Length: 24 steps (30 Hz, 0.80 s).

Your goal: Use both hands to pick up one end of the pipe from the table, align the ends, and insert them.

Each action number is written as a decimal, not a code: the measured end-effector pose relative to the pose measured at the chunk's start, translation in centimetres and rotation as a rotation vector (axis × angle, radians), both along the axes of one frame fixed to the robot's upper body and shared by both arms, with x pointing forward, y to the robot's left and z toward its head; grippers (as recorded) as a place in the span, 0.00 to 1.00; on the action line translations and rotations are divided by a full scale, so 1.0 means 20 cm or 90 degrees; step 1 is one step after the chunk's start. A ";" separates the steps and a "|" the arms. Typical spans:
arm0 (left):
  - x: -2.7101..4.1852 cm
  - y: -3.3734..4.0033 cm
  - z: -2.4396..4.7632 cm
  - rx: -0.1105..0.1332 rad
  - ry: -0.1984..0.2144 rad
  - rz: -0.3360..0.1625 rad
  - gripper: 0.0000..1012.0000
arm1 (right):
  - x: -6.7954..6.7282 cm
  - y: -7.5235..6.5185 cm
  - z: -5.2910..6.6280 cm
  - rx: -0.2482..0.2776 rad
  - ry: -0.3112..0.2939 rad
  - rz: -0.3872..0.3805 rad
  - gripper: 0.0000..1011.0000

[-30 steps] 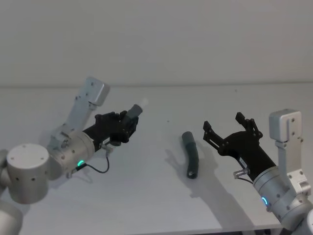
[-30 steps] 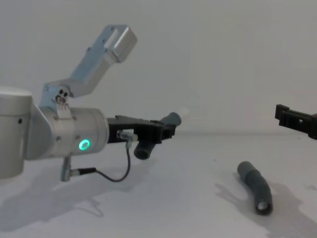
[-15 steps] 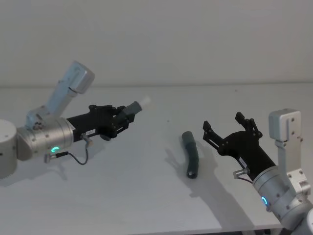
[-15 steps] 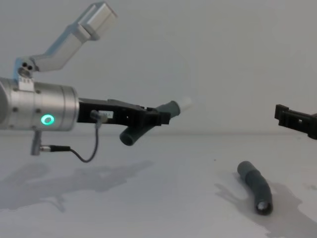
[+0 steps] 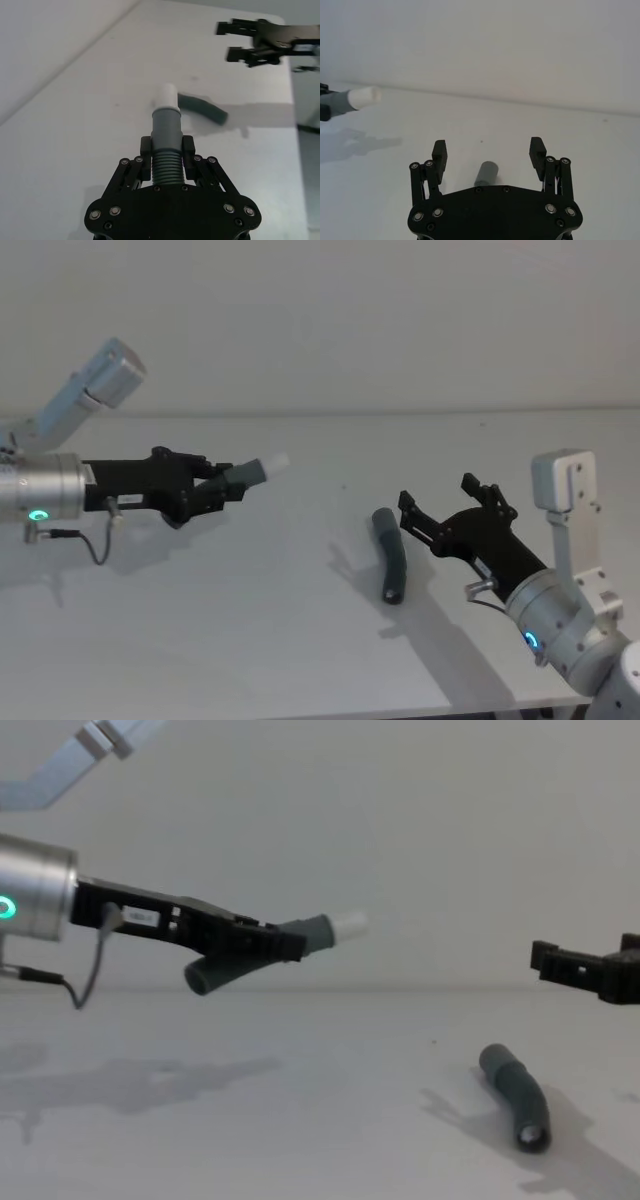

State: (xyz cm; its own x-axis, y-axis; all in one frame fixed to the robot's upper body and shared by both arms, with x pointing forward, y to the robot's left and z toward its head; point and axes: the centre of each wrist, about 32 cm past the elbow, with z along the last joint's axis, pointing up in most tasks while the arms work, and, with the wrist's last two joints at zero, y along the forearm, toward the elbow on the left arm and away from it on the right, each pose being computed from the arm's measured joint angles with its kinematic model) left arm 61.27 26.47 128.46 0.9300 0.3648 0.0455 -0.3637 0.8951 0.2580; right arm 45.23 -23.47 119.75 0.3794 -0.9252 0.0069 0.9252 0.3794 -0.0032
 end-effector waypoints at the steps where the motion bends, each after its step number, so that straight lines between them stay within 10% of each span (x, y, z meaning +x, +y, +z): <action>1: 0.015 0.027 0.023 0.006 0.007 -0.021 0.32 | 0.00 0.00 0.00 0.000 0.000 0.000 0.99; 13: 0.109 0.192 0.183 0.061 0.053 -0.130 0.32 | 0.06 0.02 0.03 -0.006 0.083 0.032 0.99; 24: 0.140 0.217 0.227 0.068 0.074 -0.162 0.32 | 0.11 0.03 0.00 -0.021 0.134 0.041 0.99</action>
